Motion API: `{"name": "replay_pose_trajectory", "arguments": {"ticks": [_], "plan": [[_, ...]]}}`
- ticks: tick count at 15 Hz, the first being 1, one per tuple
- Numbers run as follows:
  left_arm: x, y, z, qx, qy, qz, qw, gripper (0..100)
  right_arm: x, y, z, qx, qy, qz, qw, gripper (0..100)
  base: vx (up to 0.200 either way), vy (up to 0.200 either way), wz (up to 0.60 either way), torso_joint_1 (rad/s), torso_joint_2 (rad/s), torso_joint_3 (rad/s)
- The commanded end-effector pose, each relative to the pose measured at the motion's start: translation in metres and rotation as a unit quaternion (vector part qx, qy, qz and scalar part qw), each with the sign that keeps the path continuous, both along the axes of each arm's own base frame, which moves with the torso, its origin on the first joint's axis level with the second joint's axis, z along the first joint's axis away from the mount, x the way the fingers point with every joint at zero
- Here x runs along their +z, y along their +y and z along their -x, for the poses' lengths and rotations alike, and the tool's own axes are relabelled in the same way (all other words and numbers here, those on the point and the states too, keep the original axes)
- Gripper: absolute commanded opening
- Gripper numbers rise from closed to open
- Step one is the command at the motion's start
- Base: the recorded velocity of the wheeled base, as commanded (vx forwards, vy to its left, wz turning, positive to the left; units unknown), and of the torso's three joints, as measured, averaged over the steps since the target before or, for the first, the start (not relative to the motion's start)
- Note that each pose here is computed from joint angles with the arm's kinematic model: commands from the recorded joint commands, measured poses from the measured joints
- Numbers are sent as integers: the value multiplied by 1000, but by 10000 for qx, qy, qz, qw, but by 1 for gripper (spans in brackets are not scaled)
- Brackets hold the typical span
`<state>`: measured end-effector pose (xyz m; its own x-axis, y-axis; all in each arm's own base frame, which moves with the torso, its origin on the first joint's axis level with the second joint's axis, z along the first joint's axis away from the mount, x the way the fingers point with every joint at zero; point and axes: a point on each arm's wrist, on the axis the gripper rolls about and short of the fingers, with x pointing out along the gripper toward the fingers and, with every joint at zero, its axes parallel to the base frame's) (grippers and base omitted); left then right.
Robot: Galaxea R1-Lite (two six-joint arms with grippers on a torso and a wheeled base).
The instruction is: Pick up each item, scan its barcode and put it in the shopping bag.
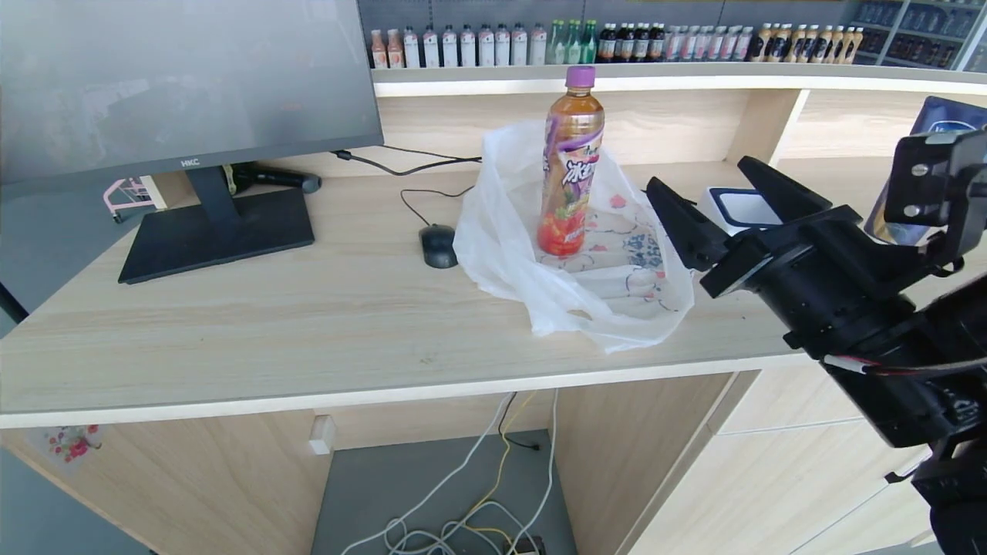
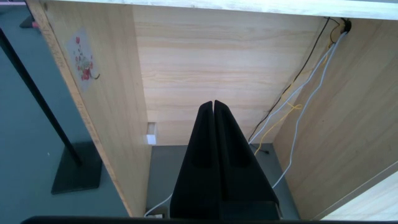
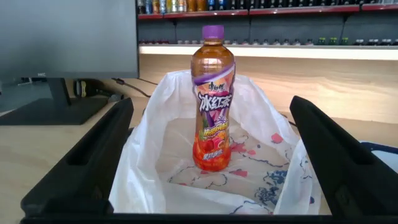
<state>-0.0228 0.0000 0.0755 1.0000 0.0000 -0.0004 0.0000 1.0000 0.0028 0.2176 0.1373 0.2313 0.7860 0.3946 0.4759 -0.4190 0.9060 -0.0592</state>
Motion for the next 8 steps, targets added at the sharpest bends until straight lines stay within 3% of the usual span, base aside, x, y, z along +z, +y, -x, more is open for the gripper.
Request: {"name": "replay_pose_trajectory", "arguments": {"ticks": [1, 2, 5, 8], "plan": [[0, 0, 0, 0, -2, -2, 10000, 0, 0, -7, 13, 20, 0, -4, 10000, 100, 0, 0, 0, 0, 0, 0], [0, 0, 0, 0, -2, 21, 10000, 0, 1, -8, 13, 28, 0, -20, 10000, 100, 0, 0, 0, 0, 0, 0], [0, 0, 0, 0, -2, 45, 10000, 0, 2, -10, 17, 57, -2, -85, 9999, 100, -200, 0, 0, 4, 1, 2], [0, 0, 0, 0, -2, 14, 10000, 0, 2, -13, 22, 65, -8, -89, 9999, 100, 0, 0, 0, 0, 0, 0]]}}
